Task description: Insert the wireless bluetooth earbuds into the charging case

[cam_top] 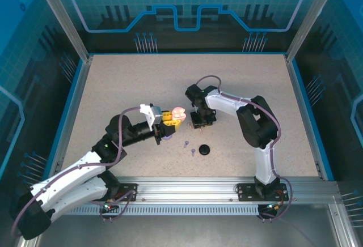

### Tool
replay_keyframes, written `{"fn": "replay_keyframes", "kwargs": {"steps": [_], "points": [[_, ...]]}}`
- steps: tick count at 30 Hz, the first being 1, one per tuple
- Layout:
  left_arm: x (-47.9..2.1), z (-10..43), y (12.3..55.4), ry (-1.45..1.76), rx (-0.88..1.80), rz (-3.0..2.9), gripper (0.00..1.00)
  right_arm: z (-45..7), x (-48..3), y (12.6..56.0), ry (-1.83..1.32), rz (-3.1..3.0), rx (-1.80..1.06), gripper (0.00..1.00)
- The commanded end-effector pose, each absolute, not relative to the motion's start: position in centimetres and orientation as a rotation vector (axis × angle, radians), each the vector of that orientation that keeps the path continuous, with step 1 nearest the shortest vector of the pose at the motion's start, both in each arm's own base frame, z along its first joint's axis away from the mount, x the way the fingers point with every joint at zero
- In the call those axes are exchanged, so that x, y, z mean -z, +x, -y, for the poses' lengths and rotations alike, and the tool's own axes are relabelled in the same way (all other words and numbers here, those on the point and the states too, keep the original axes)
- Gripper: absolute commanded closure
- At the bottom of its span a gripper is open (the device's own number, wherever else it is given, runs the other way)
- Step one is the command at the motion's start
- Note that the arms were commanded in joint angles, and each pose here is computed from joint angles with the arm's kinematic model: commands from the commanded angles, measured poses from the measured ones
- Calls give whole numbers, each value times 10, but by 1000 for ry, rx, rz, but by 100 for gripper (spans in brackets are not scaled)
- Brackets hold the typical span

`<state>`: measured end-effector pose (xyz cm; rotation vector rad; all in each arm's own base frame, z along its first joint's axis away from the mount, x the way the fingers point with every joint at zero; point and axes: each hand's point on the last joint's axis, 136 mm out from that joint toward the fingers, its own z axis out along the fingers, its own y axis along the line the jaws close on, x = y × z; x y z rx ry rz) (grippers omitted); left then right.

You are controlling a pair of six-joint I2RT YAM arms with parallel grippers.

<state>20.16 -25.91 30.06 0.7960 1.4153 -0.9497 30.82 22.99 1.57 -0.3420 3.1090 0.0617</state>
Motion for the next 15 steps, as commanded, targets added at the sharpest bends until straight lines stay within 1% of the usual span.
{"fn": "replay_keyframes", "kwargs": {"steps": [1,11,15], "points": [[-304,259,202,804,923,-1389,95,-232,-10,302,-382,-3137,-31,67],[-304,259,202,802,922,-1390,95,-229,-2,291,-398,-3183,-16,72],[-303,259,202,802,922,-1392,95,-228,-2,288,-394,-3188,-26,76]]}}
